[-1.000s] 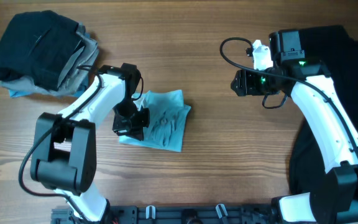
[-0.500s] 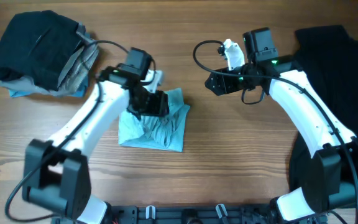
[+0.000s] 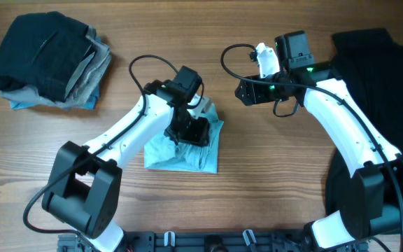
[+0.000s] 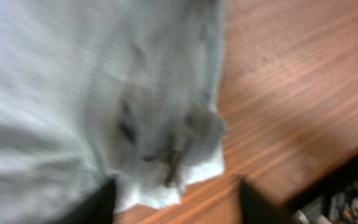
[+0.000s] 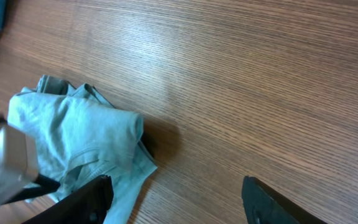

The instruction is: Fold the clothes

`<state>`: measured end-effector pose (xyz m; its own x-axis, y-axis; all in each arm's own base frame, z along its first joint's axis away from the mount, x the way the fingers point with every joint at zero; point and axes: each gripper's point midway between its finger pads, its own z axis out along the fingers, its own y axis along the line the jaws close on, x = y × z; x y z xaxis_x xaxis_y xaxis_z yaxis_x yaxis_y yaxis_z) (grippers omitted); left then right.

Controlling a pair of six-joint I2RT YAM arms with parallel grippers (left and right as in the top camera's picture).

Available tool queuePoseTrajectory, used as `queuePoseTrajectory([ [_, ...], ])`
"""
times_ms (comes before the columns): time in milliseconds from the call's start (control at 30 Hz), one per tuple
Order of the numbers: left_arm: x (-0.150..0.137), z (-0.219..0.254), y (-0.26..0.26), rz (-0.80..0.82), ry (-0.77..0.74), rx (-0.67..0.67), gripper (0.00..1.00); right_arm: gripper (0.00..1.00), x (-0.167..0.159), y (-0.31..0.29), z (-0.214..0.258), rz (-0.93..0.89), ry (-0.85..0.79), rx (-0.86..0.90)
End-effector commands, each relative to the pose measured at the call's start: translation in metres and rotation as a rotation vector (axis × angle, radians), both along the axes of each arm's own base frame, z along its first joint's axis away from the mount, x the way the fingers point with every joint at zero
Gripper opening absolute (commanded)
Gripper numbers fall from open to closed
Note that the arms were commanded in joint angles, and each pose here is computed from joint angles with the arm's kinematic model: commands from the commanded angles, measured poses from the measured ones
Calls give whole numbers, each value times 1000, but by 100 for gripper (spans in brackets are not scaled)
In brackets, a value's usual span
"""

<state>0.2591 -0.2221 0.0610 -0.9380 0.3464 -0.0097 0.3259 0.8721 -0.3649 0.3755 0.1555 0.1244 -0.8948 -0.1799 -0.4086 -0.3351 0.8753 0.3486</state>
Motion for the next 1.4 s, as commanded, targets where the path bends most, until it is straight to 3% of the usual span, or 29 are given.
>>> queuePoseTrajectory([
  [0,-5,10,1,5,21,-12,82,73,4,-3,1,-23,-4,-10],
  [33,-5,7,15,50,35,48,94,73,4,-3,1,-23,-4,-11],
  [67,-5,7,29,124,74,82,98,74,4,-4,1,-21,-7,-15],
  [133,-4,20,35,177,122,2,98,74,4,-6,0,-27,-6,-30],
  [300,18,27,58,274,85,-33,100,75,3,-6,-1,-28,-1,-30],
  [333,19,25,60,226,56,-30,82,75,3,-7,-1,-28,-1,-31],
  [367,17,24,65,235,64,-6,23,75,2,-7,-1,-28,4,-32],
  [400,14,23,69,258,86,8,4,75,1,-8,-2,-29,7,-36],
  [533,2,-16,114,482,97,289,4,76,1,-8,-2,-30,9,-35],
  [667,-27,-76,130,718,184,344,4,76,2,-7,-1,-32,6,-33],
  [733,-12,-85,129,742,133,303,4,76,3,-7,-1,-32,1,-32],
  [867,68,-77,109,713,-160,109,4,76,5,-6,0,-33,-9,-29],
  [967,128,-38,97,662,-367,7,14,76,5,-6,0,-35,-7,-28],
  [1067,157,4,109,704,-377,-10,18,76,5,-6,0,-35,-5,-28],
  [1133,144,23,102,689,-238,-76,50,76,3,-7,-1,-35,3,-31],
  [1200,106,25,89,662,-31,-126,86,76,1,-7,-2,-34,11,-33],
  [1233,85,18,90,629,41,-89,94,76,1,-7,-2,-34,12,-34],
  [1300,53,2,88,589,132,-38,100,76,1,-7,-2,-34,11,-34],
  [1367,36,-18,71,569,181,-102,100,76,1,-7,-2,-33,11,-34],
])
